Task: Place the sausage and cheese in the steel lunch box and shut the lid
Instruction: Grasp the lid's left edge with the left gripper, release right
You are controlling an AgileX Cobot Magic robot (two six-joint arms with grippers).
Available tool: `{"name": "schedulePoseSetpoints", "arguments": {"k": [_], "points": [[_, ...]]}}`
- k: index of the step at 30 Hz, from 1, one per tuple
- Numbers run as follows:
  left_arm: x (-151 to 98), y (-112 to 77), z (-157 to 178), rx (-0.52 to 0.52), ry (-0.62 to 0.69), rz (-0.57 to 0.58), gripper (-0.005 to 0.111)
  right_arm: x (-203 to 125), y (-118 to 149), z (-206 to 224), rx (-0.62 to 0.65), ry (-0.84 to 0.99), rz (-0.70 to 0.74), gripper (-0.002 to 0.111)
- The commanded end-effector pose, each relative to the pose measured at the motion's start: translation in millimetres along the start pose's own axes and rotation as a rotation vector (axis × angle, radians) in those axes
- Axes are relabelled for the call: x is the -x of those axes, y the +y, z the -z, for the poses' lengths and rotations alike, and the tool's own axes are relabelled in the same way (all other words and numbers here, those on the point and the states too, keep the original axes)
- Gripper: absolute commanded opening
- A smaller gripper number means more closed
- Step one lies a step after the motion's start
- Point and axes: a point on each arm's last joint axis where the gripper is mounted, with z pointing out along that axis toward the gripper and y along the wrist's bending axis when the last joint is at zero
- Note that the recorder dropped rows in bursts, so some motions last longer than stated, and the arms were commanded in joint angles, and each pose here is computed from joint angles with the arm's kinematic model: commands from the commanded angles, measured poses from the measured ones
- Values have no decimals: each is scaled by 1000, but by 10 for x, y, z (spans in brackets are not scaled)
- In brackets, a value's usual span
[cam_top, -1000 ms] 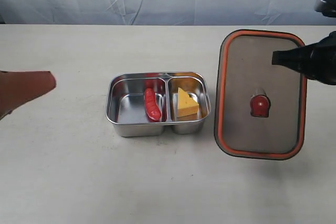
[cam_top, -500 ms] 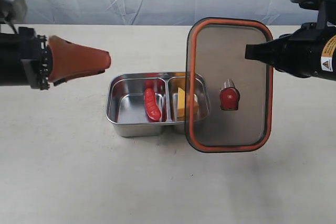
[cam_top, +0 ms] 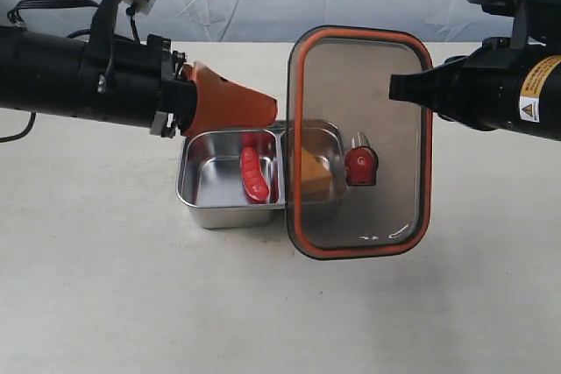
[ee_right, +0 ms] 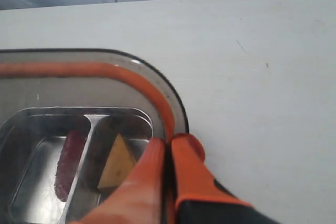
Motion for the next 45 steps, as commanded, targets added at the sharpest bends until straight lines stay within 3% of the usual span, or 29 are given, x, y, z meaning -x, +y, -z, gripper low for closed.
{"name": "schedulePoseSetpoints", "arguments": {"k": [1, 20, 24, 29, 34, 36, 40, 45], "points": [[-6, 43, -34, 15, 14, -27, 47, 29, 28, 21, 19, -19, -10, -1], [8, 56, -44, 13, -7, -58, 47, 61, 70, 24, 63, -54, -76, -1], [-20, -16, -146, 3, 11, -85, 47, 64, 79, 25, 69, -58, -77, -1], [-59, -27, -300, 111, 32, -132, 47, 37, 177, 32, 103, -49, -57, -1], [-51, -112, -379, 90, 40, -153, 47, 15, 248, 40, 127, -41, -42, -1], [-22, -118, -392, 103, 25, -150, 40, 15, 248, 40, 127, -41, -42, -1], [5, -90, -389, 136, -4, -127, 1, 15, 248, 40, 127, -41, -42, -1], [16, -61, -384, 169, -15, -122, 0, 16, 243, 39, 126, -42, -43, -1]]}}
